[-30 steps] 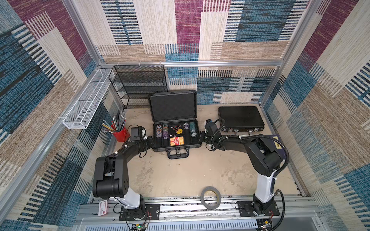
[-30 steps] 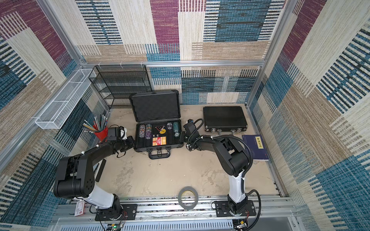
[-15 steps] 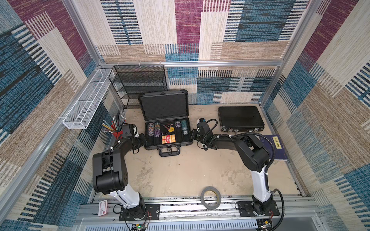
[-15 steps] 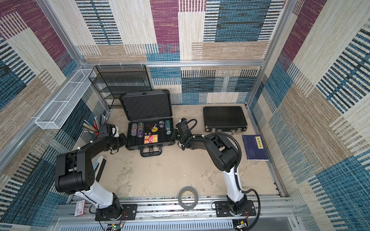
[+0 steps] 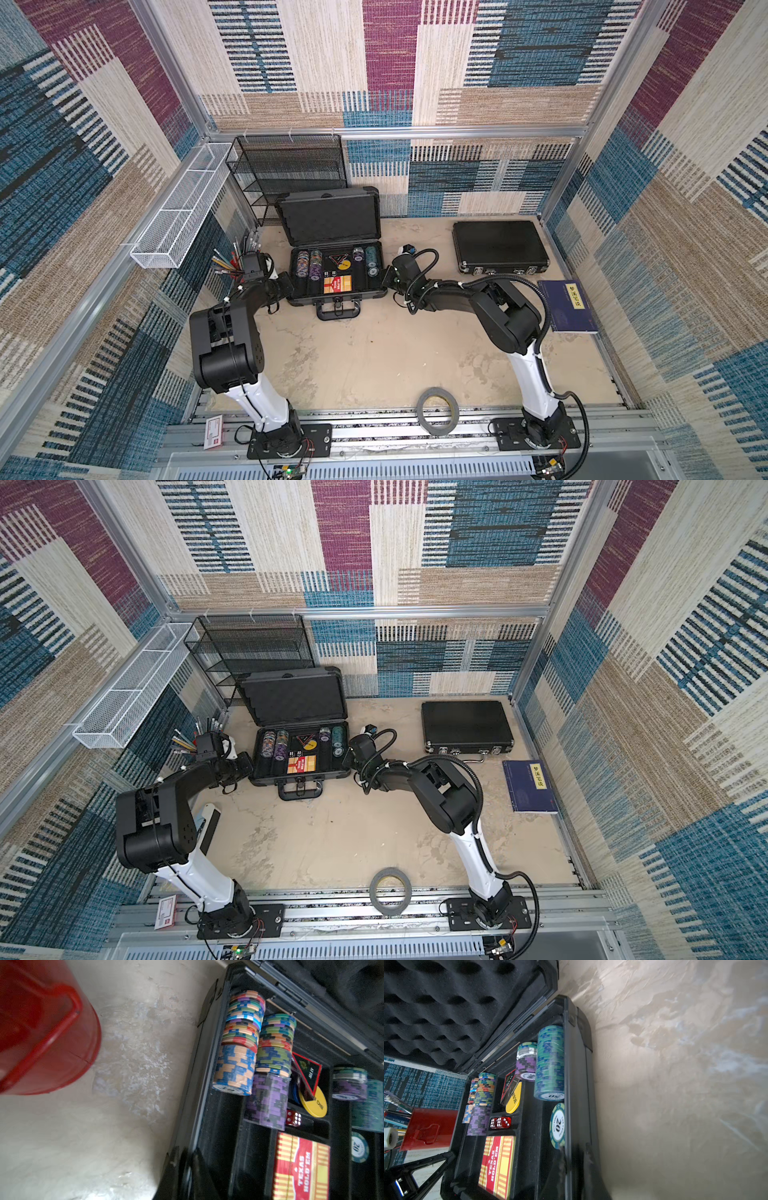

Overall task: Open the poker set cases
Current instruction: Move the poker set case to the center of the board.

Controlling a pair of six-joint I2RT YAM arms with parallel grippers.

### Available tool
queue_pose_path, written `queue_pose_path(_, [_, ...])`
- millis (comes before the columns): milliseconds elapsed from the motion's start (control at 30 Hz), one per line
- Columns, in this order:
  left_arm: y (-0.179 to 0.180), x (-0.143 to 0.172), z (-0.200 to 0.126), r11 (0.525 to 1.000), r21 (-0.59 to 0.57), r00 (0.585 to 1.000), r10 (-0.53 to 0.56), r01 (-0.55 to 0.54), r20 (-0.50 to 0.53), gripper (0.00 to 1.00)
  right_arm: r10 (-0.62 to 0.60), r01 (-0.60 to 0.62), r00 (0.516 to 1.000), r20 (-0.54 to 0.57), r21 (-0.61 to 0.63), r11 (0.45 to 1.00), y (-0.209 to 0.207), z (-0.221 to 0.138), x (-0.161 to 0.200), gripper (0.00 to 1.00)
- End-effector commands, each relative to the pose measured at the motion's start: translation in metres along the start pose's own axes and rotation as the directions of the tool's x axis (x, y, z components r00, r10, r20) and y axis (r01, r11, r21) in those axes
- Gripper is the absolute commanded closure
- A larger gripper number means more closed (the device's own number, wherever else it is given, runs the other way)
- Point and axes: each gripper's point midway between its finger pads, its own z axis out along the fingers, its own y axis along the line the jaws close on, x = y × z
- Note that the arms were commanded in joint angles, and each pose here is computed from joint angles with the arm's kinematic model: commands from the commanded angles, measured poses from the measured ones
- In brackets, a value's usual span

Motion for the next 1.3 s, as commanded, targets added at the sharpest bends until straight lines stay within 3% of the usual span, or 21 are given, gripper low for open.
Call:
queue_pose_path(0, [-0.015, 0.005, 0.001, 0.993, 0.073, 0.995, -0.089, 0.092, -0.047, 0.89, 0.065, -0.149, 0.93, -0.361, -0.211, 0.966, 0.059, -0.012, 0.082, 0.99])
queue_pose_path(167, [-0.015, -0.002, -0.001, 0.994, 0.075, 0.996, -0.082, 0.085, -0.037, 0.87, 0.071, -0.163, 0.922, -0.382, -0.214, 0.963, 0.066, -0.011, 0.089, 0.99])
queue_pose_path(600, [-0.018, -0.015, -0.018, 0.997, 0.063, 0.999, -0.044, 0.043, 0.007, 0.66, 0.081, -0.185, 0.904, -0.42, -0.215, 0.959, 0.077, -0.013, 0.106, 0.99])
queue_pose_path(767, [-0.025, -0.017, -0.027, 0.996, 0.084, 0.999, -0.04, 0.038, 0.023, 0.64, 0.097, -0.198, 0.905, -0.414, -0.209, 0.958, 0.076, -0.014, 0.105, 0.98])
queue_pose_path(967, [-0.035, -0.017, -0.045, 0.996, 0.093, 0.998, -0.023, 0.017, 0.06, 0.63, 0.103, -0.185, 0.921, -0.375, -0.19, 0.964, 0.073, -0.019, 0.095, 0.87])
queue_pose_path(1033, [-0.041, -0.016, -0.049, 0.995, 0.103, 0.998, -0.016, 0.009, 0.067, 0.63, 0.113, -0.191, 0.923, -0.369, -0.182, 0.965, 0.07, -0.02, 0.092, 0.77])
queue_pose_path(1267, [-0.072, -0.015, -0.063, 0.987, 0.154, 0.995, 0.034, -0.048, 0.091, 0.62, 0.134, -0.19, 0.942, -0.307, -0.159, 0.969, 0.057, -0.026, 0.066, 0.58])
